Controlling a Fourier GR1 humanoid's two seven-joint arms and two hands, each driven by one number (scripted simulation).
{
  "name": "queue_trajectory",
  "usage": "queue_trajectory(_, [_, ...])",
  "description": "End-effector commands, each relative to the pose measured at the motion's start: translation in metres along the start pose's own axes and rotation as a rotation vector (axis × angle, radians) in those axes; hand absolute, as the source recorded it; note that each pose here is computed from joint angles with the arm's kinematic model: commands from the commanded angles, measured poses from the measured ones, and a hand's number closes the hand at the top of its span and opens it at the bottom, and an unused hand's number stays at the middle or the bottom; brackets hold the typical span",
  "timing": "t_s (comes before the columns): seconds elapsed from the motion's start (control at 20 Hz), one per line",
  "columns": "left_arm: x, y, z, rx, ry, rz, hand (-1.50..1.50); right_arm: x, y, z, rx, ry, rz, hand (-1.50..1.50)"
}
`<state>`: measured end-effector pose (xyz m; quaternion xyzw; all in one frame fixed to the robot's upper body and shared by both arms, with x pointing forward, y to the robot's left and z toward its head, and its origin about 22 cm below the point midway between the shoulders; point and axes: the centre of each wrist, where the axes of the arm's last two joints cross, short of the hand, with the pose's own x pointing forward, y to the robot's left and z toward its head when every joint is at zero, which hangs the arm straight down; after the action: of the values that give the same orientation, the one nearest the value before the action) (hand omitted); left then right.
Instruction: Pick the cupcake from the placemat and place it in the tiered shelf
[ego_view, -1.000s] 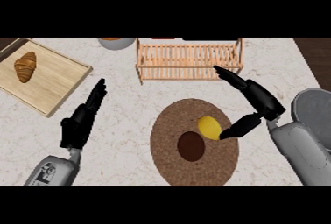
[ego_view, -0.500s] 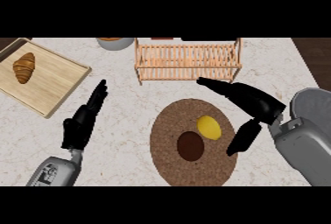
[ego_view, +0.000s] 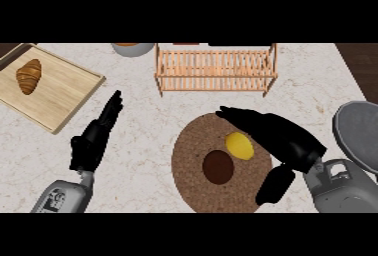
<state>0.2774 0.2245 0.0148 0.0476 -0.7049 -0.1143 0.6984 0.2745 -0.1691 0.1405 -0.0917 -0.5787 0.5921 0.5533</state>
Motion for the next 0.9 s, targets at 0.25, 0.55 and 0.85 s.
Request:
queue_trajectory(0.25, [0.012,-0.002,-0.016,-0.011,-0.009,-0.010,0.00,0.024,0.020,0.016,-0.058,0.023,0.035,-1.50])
queue_trajectory(0.55, [0.007,0.000,0.005,-0.010,0.011,-0.008,0.00,0.030,0.030,0.007,-0.040,0.043,0.015,-1.50])
queue_trajectory(0.85, [0.004,-0.008,0.009,-0.012,-0.005,0.006,0.00,0.005,0.048,0.002,-0.023,0.061,0.011,-1.50])
